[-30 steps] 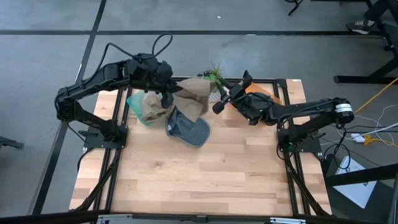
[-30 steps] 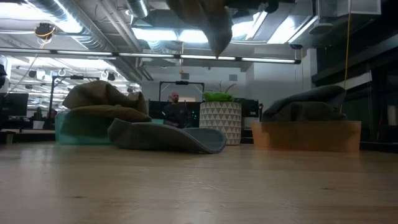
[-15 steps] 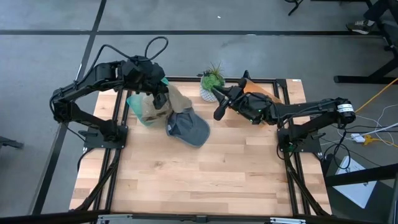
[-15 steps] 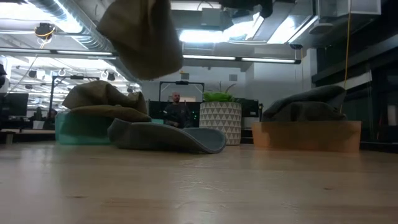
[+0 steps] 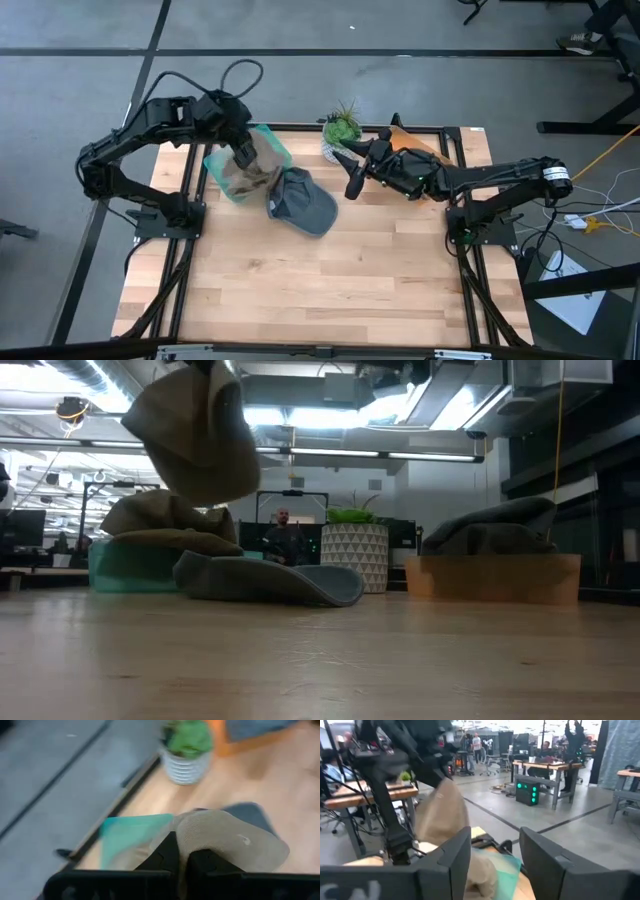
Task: Pick & Place hat
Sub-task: Put the brown cap into the green bin
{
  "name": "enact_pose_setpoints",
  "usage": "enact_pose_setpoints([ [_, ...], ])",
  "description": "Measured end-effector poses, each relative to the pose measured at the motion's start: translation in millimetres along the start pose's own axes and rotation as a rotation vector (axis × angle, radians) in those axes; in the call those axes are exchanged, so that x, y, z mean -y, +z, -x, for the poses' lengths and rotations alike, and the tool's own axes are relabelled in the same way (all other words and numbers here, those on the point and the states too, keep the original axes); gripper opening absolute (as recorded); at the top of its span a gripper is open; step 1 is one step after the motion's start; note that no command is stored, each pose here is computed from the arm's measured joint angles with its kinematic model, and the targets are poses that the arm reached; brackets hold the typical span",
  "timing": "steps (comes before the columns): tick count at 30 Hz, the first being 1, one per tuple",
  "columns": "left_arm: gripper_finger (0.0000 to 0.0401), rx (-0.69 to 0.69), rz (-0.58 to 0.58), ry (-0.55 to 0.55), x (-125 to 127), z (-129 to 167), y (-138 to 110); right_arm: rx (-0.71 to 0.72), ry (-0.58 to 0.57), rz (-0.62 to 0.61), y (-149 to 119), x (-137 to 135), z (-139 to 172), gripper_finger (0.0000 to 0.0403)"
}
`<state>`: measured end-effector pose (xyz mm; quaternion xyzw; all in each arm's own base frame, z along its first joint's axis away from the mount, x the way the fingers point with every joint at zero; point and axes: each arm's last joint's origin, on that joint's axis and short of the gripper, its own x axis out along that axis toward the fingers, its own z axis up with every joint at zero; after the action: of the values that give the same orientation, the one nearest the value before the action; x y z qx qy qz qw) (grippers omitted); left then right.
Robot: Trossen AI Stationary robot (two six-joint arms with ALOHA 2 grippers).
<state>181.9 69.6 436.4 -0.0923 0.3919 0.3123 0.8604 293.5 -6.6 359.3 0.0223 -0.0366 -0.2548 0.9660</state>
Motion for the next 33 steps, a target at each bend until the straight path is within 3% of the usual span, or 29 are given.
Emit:
enact_pose_setpoints([
  [12, 0.0004, 0.034, 0.039, 0.393, -27, 10, -6, -0.088, 0.007, -0.010, 35, -4, 2, 0.0169],
  [19, 0.0004, -0.087, 0.016, 0.452, -32, -4, -9, -0.106, 0.005, -0.011, 37, -4, 3, 0.0169],
  [29, 0.0004, -0.136, -0.023, 0.530, -30, -20, -4, -0.141, 0.002, 0.008, 34, -3, 3, 0.0169],
  [33, 0.0004, -0.146, 0.017, 0.540, -29, -25, -3, -0.169, -0.001, -0.009, 31, -3, 4, 0.0169],
])
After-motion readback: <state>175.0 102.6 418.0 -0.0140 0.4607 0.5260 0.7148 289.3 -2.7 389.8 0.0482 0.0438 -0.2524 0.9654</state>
